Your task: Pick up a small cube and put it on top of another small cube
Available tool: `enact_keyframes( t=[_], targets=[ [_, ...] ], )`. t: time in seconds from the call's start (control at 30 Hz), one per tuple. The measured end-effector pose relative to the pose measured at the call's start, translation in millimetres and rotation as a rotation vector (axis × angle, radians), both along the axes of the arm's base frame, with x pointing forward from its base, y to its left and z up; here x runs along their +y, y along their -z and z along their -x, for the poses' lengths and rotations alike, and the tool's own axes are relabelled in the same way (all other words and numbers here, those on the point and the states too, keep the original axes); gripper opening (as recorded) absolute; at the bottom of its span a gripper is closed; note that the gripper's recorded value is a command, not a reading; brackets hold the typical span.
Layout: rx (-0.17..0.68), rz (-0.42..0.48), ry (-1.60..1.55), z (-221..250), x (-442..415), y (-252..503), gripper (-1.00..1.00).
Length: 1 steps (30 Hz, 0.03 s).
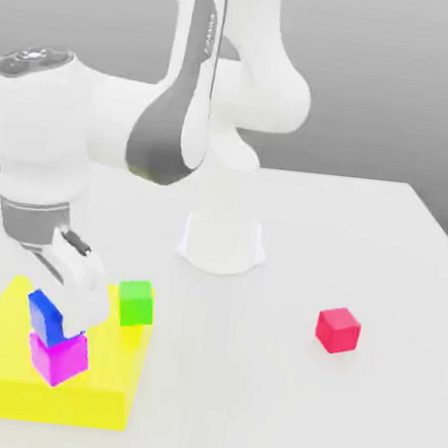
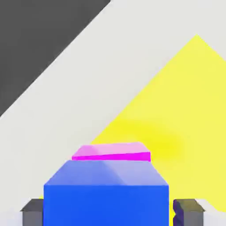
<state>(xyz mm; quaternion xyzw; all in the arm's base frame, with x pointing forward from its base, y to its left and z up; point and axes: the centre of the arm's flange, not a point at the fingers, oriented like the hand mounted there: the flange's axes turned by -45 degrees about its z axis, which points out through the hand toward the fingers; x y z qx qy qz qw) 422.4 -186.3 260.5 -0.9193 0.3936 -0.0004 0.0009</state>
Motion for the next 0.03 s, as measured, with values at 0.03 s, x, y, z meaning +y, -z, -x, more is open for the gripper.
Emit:
enact_keyframes(
  t=[0.03],
  targets=[
    [0.0,0.0,0.0,0.0,0.0,0.0,1.0]
  ],
)
